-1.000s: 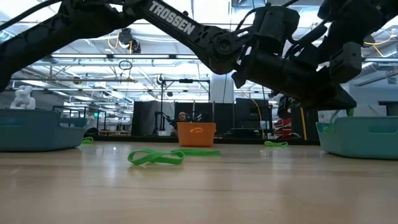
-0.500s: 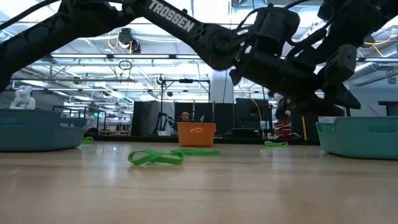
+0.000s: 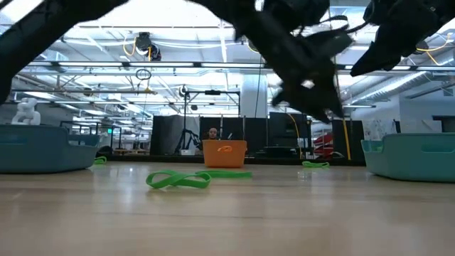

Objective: Sort rubber bands into baskets
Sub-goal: Put the green rubber band into the green bin

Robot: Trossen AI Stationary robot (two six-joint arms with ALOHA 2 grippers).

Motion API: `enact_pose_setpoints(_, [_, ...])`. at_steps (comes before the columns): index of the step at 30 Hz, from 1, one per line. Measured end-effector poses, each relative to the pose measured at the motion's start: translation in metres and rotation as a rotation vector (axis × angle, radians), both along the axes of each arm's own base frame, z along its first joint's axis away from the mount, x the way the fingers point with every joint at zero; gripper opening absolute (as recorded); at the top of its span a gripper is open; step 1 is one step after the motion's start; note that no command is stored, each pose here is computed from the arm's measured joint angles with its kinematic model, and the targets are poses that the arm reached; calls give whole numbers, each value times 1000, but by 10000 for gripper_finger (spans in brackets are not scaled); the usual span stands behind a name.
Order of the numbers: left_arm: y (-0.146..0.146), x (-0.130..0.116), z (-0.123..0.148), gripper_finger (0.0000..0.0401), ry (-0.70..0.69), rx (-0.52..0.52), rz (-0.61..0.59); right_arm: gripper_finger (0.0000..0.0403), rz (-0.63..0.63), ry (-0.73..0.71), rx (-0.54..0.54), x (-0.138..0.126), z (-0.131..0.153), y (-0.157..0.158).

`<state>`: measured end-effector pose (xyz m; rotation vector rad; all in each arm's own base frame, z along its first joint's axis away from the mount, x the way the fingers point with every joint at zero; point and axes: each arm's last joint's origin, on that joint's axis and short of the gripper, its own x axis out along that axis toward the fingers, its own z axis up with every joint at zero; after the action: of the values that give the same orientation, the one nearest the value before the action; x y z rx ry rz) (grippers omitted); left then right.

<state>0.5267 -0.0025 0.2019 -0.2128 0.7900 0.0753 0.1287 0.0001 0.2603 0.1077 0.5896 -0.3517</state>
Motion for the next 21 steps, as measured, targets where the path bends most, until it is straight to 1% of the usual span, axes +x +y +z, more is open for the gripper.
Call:
enact_pose_setpoints(2, [-5,-15,9,160,119,3,1,128,-10,3,17,-1,-1,0])
enact_pose_setpoints(5, [-21,-36,20,160,259,55,3,128,-27,-7,55,-1,-1,0])
enact_pose_setpoints(7, [-38,-46,27,160,313,88,11,128,-3,-9,96,0,-1,2])
enact_pose_setpoints(9, [-57,-57,31,160,361,121,8,128,39,-8,159,0,-2,4])
enact_pose_setpoints(12, [-88,-73,35,160,419,217,-2,128,110,-2,244,2,-2,12])
enact_pose_setpoints(15, [-115,-82,36,160,420,337,-8,128,184,-21,312,8,-1,22])
enact_pose_setpoints(17, [-127,-83,35,160,389,382,-50,128,241,-38,366,13,0,30])
enact_pose_setpoints(18, [-133,-81,34,160,349,390,-85,128,267,-39,394,14,0,35])
enact_pose_setpoints(21, [-152,-70,25,160,191,383,-266,128,307,-21,462,17,-2,48])
